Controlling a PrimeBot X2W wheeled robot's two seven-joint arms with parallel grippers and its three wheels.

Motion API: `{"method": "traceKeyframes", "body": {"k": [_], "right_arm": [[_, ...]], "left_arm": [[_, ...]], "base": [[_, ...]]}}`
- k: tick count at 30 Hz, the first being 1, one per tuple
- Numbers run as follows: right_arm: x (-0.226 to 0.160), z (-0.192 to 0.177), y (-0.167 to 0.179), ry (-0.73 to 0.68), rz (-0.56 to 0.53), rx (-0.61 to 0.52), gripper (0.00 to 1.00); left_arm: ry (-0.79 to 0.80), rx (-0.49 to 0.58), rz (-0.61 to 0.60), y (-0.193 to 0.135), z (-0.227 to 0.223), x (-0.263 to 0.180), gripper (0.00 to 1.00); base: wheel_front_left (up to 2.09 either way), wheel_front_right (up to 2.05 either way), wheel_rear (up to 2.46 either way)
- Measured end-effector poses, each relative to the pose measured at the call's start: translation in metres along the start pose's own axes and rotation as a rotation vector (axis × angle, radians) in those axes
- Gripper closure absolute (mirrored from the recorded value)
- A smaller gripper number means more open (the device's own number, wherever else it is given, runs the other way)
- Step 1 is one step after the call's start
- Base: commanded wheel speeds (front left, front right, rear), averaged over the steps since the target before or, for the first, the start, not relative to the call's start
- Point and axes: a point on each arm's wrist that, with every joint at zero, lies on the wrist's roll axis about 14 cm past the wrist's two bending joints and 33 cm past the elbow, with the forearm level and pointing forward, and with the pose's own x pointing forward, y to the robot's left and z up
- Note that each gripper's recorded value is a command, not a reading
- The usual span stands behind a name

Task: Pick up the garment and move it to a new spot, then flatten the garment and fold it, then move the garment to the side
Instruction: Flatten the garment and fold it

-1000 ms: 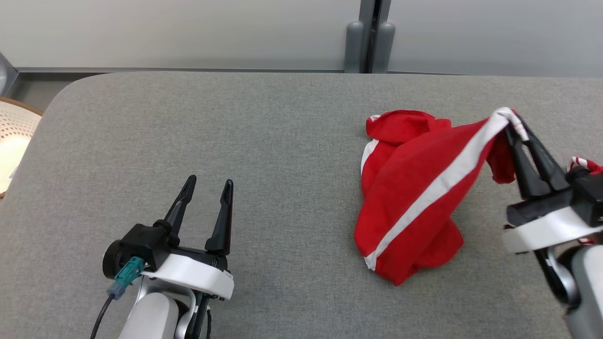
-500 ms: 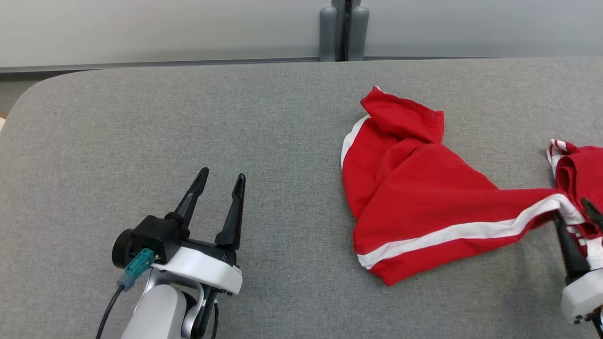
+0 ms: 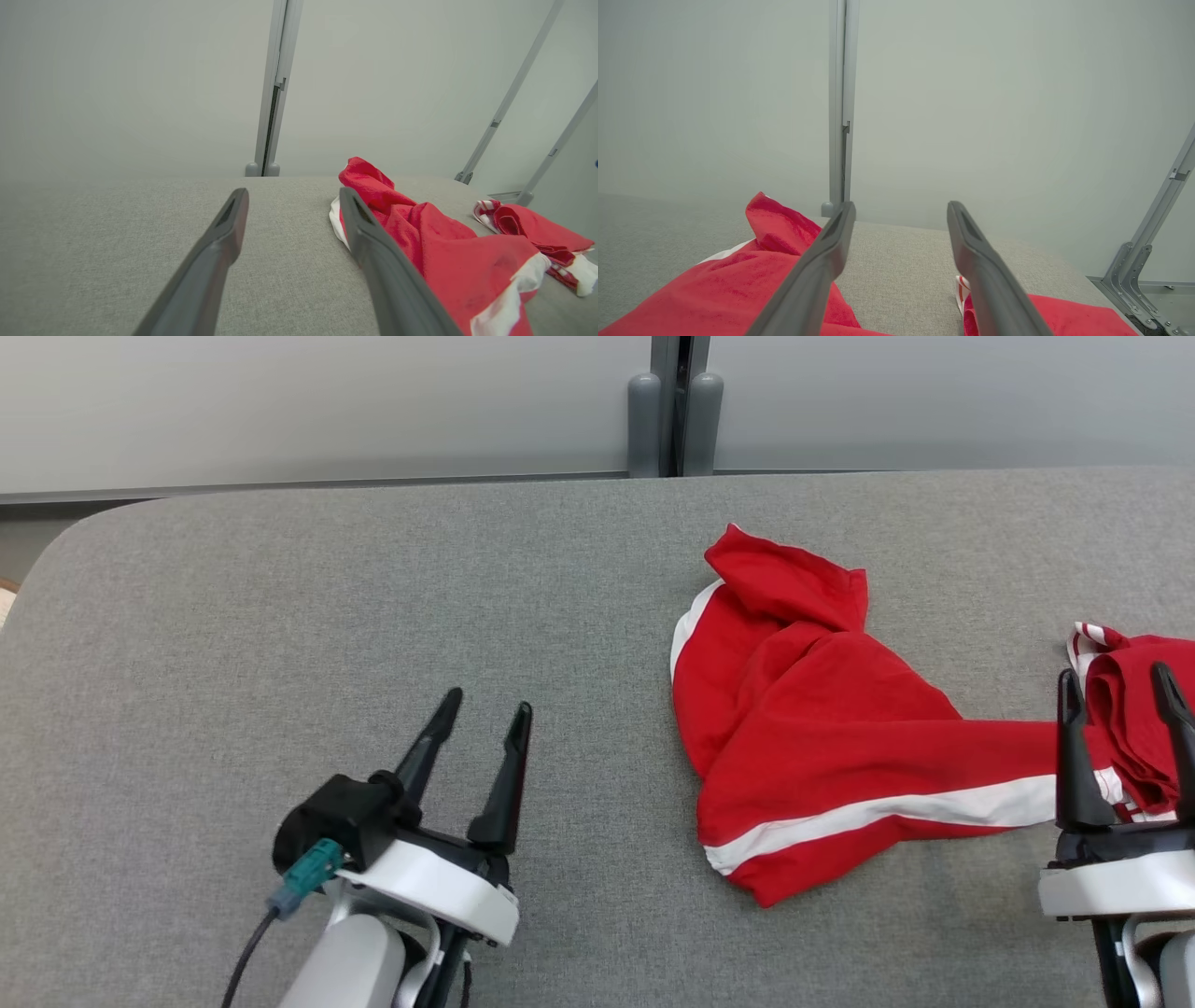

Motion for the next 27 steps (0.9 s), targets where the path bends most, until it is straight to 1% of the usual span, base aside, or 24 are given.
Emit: {"method": "traceKeyframes", "body": {"k": [5, 7, 9, 10, 14, 17, 20, 24, 27], "right_arm": [[-0.002, 0.002, 0.011, -0.014, 0.008, 0.017, 0.0], [-0.002, 0.001, 0.012, -0.01, 0.006, 0.02, 0.0], [-0.003, -0.001, 0.009, -0.005, -0.003, 0.014, 0.0], [-0.003, -0.002, 0.006, -0.003, -0.012, 0.013, 0.0], [-0.003, -0.005, -0.003, 0.002, -0.036, 0.006, 0.0], [-0.004, -0.009, -0.006, 0.013, -0.048, 0.003, 0.0], [-0.006, -0.013, -0.011, 0.025, -0.064, 0.0, 0.0], [-0.009, -0.018, -0.016, 0.041, -0.082, 0.001, 0.0], [-0.01, -0.019, -0.018, 0.043, -0.089, 0.003, 0.0]], "left_arm": [[0.077, -0.107, -0.09, -0.035, -0.025, -0.005, 0.0], [0.133, -0.145, -0.16, -0.058, -0.037, -0.005, 0.0], [0.209, -0.22, -0.22, -0.082, -0.049, -0.006, 0.0], [0.27, -0.241, -0.256, -0.094, -0.059, -0.008, 0.0], [0.435, -0.265, -0.349, -0.122, -0.085, -0.014, 0.0], [0.503, -0.274, -0.372, -0.129, -0.099, -0.013, 0.0], [0.553, -0.239, -0.36, -0.123, -0.112, -0.008, 0.0], [0.618, -0.264, -0.377, -0.13, -0.126, -0.011, 0.0], [0.65, -0.255, -0.389, -0.132, -0.132, -0.013, 0.0]], "base": [[0.0, 0.0, 0.0], [0.0, 0.0, 0.0], [0.0, 0.0, 0.0], [0.0, 0.0, 0.0], [0.0, 0.0, 0.0], [0.0, 0.0, 0.0], [0.0, 0.0, 0.0], [0.0, 0.0, 0.0], [0.0, 0.0, 0.0]]}}
